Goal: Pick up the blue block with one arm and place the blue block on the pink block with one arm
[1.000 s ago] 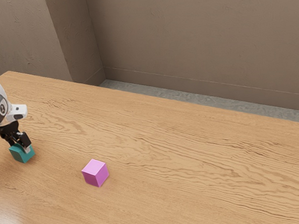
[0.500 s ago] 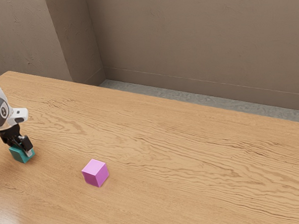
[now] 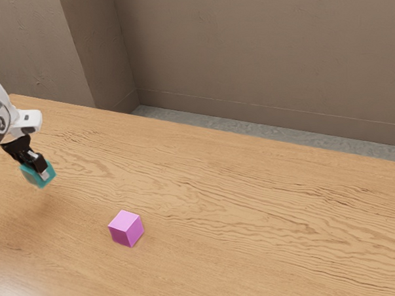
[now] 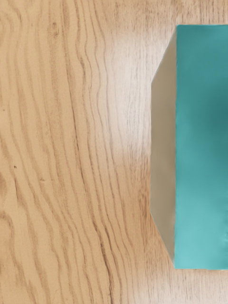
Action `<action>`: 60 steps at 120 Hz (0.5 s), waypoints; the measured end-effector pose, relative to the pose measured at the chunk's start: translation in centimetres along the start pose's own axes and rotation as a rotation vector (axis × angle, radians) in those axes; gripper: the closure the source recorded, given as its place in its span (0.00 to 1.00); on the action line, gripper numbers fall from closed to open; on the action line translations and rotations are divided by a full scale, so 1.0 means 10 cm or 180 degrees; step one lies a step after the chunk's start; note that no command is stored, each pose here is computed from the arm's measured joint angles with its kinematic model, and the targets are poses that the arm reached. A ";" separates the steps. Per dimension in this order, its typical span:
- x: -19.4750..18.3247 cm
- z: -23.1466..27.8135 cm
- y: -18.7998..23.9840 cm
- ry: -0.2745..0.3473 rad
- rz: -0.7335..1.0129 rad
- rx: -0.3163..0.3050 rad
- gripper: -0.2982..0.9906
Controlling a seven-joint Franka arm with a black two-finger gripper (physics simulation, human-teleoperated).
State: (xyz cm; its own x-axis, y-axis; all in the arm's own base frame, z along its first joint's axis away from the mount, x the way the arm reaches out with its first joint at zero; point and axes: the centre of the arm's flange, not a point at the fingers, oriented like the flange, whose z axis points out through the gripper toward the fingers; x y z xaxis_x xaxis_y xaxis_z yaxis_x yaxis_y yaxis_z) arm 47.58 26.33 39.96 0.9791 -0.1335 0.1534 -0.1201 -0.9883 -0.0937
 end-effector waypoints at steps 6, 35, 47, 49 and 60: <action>0.10 -0.13 0.27 0.0054 0.0093 0.0017 0.48; 0.46 -0.24 1.65 0.0096 0.0550 -0.0094 0.49; 0.45 -0.20 1.82 0.0059 0.0490 -0.0125 0.48; 0.46 -0.19 1.88 0.0054 0.0500 -0.0134 0.48; 0.52 -0.17 2.25 0.0036 0.0541 -0.0178 0.48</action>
State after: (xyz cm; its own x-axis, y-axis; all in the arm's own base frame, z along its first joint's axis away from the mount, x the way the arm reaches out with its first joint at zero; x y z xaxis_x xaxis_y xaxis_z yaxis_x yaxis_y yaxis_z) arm 49.66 3.31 40.29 0.9420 -0.2996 0.1512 -0.2931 -0.9539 -0.0644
